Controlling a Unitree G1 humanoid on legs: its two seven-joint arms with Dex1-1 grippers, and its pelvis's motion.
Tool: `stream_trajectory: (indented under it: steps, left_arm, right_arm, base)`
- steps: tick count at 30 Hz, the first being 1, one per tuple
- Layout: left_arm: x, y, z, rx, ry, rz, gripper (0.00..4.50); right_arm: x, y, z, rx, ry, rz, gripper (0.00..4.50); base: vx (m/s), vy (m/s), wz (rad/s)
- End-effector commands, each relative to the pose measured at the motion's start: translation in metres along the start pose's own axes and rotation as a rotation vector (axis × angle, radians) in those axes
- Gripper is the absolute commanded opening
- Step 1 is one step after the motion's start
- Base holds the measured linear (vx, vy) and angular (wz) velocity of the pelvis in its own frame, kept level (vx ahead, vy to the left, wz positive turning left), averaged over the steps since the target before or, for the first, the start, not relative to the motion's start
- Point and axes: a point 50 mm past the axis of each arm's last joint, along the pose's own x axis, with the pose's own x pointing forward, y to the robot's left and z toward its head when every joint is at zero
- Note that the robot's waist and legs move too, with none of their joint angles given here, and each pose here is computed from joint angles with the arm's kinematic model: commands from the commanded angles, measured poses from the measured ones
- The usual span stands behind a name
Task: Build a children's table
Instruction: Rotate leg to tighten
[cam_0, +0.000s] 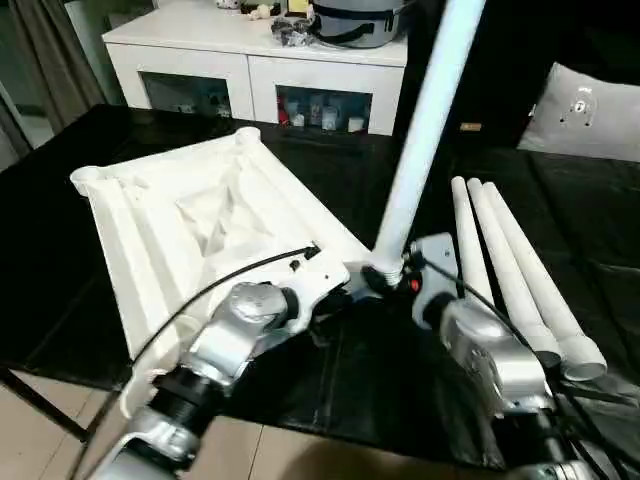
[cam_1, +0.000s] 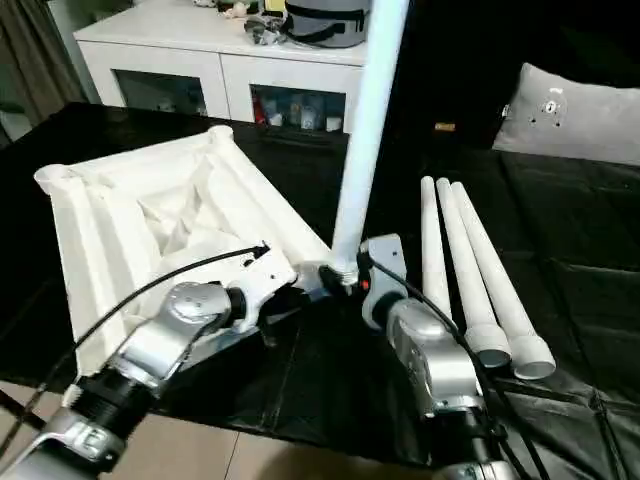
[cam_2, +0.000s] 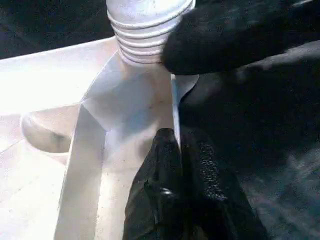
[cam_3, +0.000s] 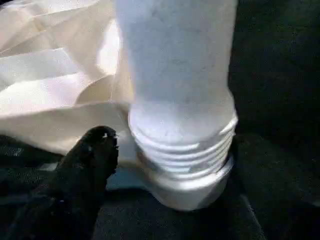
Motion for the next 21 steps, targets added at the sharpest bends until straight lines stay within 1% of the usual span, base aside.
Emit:
stream_trajectory:
  steps: [1,2,4,5,6,7,8,10,11,15,17,20,21]
  left_arm:
    - [-0.008,0.004,-0.021,0.038,0.091,-0.046,0.00]
    - [-0.009,0.004,-0.022,0.047,0.091,-0.061,0.00]
    - [-0.013,0.003,-0.024,0.095,0.087,-0.114,0.00]
    - [-0.017,0.001,-0.027,0.136,0.092,-0.173,0.00]
    - [-0.017,0.001,-0.027,0.136,0.092,-0.173,0.00]
    - [-0.022,-0.002,-0.031,0.183,0.107,-0.240,0.00]
    - [-0.024,-0.003,-0.033,0.200,0.117,-0.268,0.00]
    - [-0.026,-0.004,-0.035,0.220,0.121,-0.305,0.00]
    - [-0.029,-0.006,-0.036,0.238,0.122,-0.358,0.00]
    - [-0.036,-0.012,-0.038,0.263,0.123,-0.480,0.00]
    - [-0.038,-0.014,-0.037,0.272,0.115,-0.524,0.00]
    - [-0.039,-0.015,-0.037,0.281,0.115,-0.549,0.00]
    - [-0.040,-0.015,-0.037,0.294,0.122,-0.577,0.00]
  right_arm:
    - [-0.010,-0.005,0.002,-0.045,0.007,0.091,4.37]
    - [-0.013,-0.007,0.003,-0.058,0.007,0.105,4.45]
    - [-0.019,-0.013,0.007,-0.122,0.014,0.140,4.45]
    - [-0.024,-0.018,0.013,-0.179,0.015,0.170,4.45]
    - [-0.024,-0.018,0.013,-0.179,0.015,0.170,4.45]
    - [-0.029,-0.020,0.019,-0.226,0.010,0.216,4.45]
    - [-0.030,-0.021,0.022,-0.246,0.007,0.244,4.45]
    - [-0.033,-0.021,0.024,-0.267,0.011,0.281,4.45]
    - [-0.035,-0.020,0.025,-0.292,0.020,0.324,4.45]
    - [-0.039,-0.013,0.024,-0.317,0.041,0.445,4.45]
    - [-0.040,-0.008,0.023,-0.320,0.049,0.505,4.18]
    - [-0.039,-0.005,0.021,-0.318,0.056,0.531,4.05]
    - [-0.036,-0.002,0.018,-0.315,0.067,0.547,3.91]
  base:
    - [0.000,0.000,0.00]
    - [0.000,0.000,0.00]
    - [0.000,0.000,0.00]
    - [0.000,0.000,0.00]
    - [0.000,0.000,0.00]
    - [0.000,0.000,0.00]
    - [0.000,0.000,0.00]
    - [0.000,0.000,0.00]
    - [0.000,0.000,0.00]
    - [0.000,0.000,0.00]
    - [0.000,0.000,0.00]
    - [0.000,0.000,0.00]
    - [0.000,0.000,0.00]
